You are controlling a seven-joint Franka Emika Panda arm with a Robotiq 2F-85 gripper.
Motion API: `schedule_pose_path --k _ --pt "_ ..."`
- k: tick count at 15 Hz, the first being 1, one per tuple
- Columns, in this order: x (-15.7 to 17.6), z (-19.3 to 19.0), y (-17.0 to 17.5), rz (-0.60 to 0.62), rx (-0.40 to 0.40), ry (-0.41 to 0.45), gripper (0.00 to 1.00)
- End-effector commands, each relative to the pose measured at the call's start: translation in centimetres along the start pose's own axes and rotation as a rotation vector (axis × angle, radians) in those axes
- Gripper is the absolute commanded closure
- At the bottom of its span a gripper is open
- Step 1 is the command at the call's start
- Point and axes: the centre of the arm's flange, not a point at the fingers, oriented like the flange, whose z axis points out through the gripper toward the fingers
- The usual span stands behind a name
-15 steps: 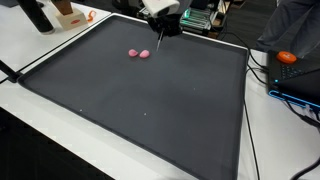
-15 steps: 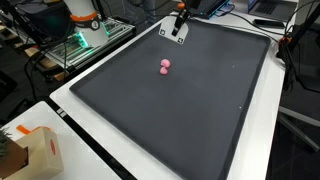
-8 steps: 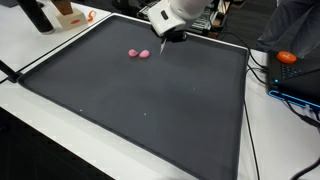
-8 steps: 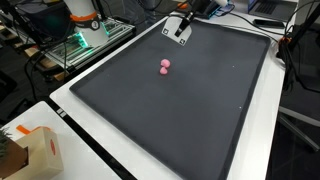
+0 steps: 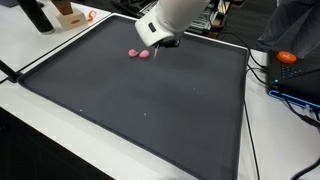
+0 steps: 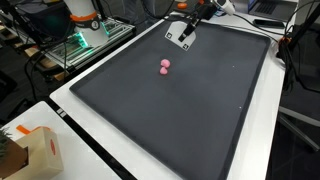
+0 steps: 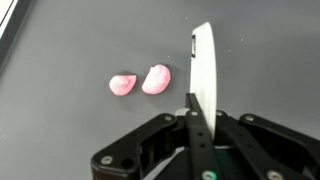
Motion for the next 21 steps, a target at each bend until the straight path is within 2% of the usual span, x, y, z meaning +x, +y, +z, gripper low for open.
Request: schedule_pose_path --k 1,8,9,10,15,16,21 --pt "1.6 0.2 2.2 -0.016 0.05 -0.035 0.99" --pt "2.9 1.3 6.6 0.024 0.191 -0.041 0.99" --pt "2.9 1.4 6.9 0.024 0.196 -0.022 0.99" --pt "2.3 1.3 6.1 0.028 0.158 -0.017 0.96" --pt "2.4 1.3 6.9 0.034 0.178 -0.013 0.96" --pt "2.4 1.3 6.9 0.034 0.178 -0.014 0.99" --pt "3.2 1.7 10.6 0.122 0.306 -0.026 0.99"
